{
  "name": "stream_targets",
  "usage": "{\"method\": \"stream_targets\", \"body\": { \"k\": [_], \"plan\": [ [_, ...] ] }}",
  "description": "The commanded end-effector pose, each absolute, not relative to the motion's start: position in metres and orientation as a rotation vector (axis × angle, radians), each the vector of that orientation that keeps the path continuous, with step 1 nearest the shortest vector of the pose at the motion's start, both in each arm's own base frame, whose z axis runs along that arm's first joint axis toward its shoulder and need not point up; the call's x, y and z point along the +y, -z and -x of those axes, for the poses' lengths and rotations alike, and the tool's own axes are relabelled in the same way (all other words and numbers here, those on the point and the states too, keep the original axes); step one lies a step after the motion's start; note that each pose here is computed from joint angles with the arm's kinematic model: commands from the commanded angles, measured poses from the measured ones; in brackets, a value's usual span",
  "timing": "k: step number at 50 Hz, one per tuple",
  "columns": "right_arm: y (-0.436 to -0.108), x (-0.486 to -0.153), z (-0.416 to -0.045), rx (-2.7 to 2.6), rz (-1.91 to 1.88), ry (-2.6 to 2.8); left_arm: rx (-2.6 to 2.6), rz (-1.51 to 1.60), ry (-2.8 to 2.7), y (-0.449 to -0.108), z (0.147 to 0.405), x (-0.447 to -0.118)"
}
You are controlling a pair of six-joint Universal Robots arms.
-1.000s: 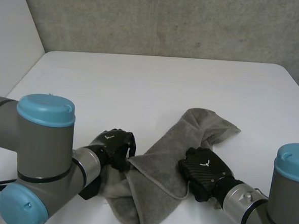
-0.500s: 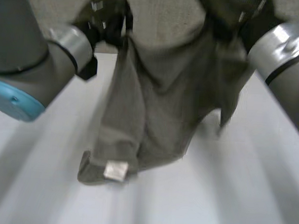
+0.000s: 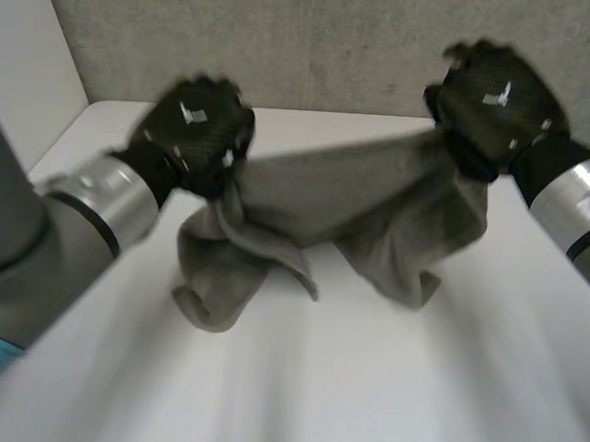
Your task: Fold the towel.
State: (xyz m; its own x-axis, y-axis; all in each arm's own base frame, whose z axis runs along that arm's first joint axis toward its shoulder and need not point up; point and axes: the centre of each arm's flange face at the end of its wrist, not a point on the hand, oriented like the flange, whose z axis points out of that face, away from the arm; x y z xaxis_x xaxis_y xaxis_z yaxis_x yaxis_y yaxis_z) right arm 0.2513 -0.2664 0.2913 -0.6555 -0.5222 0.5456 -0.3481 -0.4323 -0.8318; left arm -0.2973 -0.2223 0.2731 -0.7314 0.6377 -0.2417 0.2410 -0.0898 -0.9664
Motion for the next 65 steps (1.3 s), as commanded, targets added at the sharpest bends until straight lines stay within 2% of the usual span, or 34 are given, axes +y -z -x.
{"method": "stream_targets", "body": {
  "k": [1,5,13,15,22,27,36,49,65],
  "plan": [
    [-0.257,-0.261,-0.255,1.685,1.322,2.128,-2.026,0.948,-1.644,-0.211,0.319,-0.222],
    [-0.253,-0.259,-0.257,1.697,1.320,2.116,-2.150,0.835,-1.629,-0.190,0.318,-0.237],
    [-0.254,-0.260,-0.256,1.722,1.248,2.093,-2.208,0.728,-1.735,-0.193,0.315,-0.246],
    [-0.254,-0.260,-0.255,1.734,1.214,2.077,-2.198,0.728,-1.741,-0.194,0.317,-0.244],
    [-0.250,-0.264,-0.254,1.806,1.068,2.029,-2.102,0.734,-1.644,-0.197,0.345,-0.203],
    [-0.243,-0.276,-0.255,1.861,1.026,2.038,-2.023,0.686,-1.616,-0.216,0.352,-0.179],
    [-0.243,-0.298,-0.255,1.908,0.925,2.062,-2.029,0.623,-1.556,-0.212,0.354,-0.172],
    [-0.243,-0.315,-0.254,1.952,0.845,2.109,-2.198,0.596,-1.525,-0.165,0.359,-0.162],
    [-0.233,-0.302,-0.262,1.956,0.846,2.032,-2.141,0.578,-1.613,-0.153,0.379,-0.161]
  ]
}}
